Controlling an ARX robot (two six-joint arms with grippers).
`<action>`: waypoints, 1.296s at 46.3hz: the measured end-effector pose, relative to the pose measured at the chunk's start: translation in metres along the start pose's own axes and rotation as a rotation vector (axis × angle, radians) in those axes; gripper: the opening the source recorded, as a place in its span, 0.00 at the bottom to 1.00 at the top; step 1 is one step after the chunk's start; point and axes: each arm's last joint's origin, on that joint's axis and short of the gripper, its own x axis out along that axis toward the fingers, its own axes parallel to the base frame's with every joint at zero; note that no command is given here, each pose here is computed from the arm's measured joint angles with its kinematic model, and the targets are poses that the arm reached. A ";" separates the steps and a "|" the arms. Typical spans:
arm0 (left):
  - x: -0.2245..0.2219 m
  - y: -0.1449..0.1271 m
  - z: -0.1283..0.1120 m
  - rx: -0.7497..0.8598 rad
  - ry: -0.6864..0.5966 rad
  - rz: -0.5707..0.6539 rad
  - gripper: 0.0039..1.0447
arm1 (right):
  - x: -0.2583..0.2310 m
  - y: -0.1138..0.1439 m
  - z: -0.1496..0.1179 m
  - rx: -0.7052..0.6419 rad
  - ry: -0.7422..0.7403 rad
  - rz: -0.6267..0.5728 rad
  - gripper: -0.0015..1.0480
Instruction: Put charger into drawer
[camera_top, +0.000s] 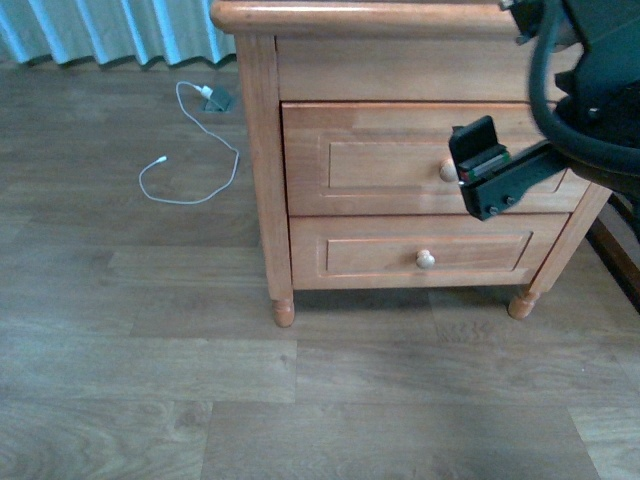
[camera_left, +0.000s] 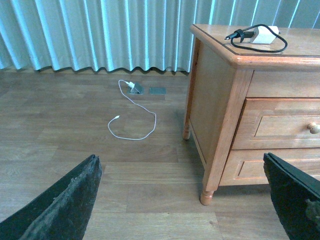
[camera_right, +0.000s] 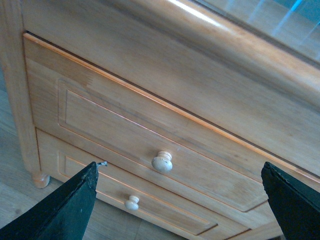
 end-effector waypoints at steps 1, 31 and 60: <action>0.000 0.000 0.000 0.000 0.000 0.000 0.94 | 0.009 0.001 -0.003 0.000 0.002 -0.002 0.92; 0.000 0.000 0.000 0.000 0.000 0.000 0.94 | 0.113 0.015 -0.078 0.064 0.090 -0.140 0.92; 0.000 0.000 0.000 0.000 0.000 0.000 0.94 | 0.114 0.027 -0.071 0.102 0.070 -0.128 0.92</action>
